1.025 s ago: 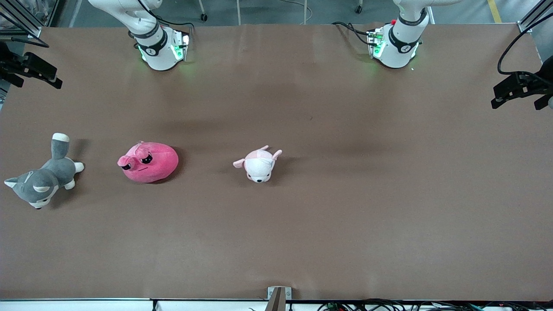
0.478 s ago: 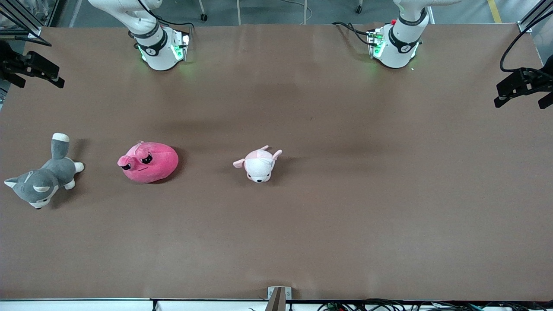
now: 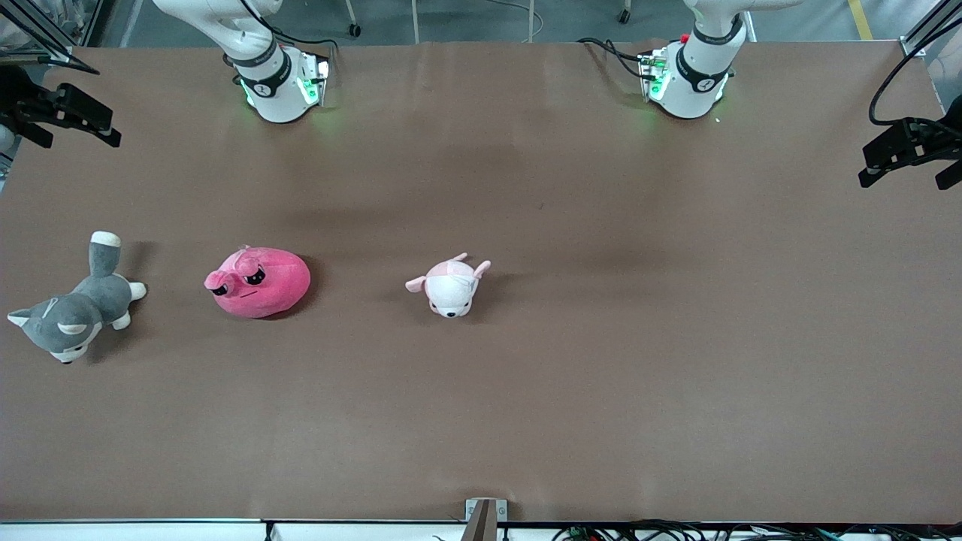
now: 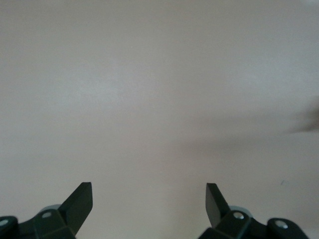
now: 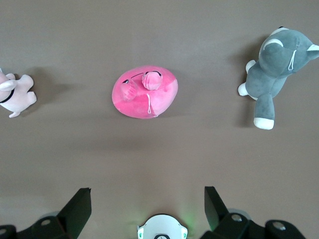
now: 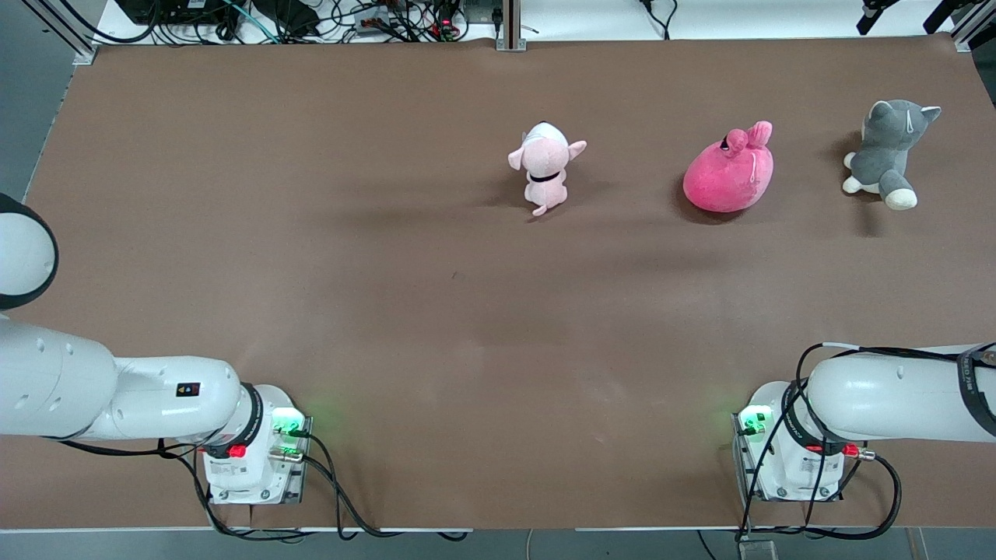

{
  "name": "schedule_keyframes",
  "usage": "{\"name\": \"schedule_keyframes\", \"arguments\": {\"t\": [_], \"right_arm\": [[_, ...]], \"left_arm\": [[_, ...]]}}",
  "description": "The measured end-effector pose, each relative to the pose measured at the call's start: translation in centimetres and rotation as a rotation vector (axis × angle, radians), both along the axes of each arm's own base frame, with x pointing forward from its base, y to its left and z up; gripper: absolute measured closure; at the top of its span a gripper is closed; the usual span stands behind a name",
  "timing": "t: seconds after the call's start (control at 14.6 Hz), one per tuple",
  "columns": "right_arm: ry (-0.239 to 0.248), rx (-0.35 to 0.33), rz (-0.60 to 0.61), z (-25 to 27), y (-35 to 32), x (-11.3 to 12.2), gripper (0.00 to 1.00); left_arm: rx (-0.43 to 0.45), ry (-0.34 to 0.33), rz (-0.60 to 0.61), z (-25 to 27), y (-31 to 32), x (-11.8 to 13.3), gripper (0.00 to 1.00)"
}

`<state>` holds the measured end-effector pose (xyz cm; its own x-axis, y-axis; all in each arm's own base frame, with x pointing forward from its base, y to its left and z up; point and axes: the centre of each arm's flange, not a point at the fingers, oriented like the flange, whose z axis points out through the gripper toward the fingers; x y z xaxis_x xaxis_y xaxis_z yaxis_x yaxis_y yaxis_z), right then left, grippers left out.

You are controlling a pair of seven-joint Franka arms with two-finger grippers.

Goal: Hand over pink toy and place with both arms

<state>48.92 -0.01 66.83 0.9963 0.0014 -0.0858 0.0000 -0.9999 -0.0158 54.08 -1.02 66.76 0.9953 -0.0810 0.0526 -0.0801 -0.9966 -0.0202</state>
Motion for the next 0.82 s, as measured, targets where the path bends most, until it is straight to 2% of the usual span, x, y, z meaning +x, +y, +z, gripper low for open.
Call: {"name": "schedule_keyframes", "arguments": {"t": [0.82], "right_arm": [[-0.010, 0.000, 0.003, 0.19, 0.16, -0.01, 0.00]], "left_arm": [[0.000, 0.003, -0.006, -0.21, -0.31, 0.14, 0.00]]}}
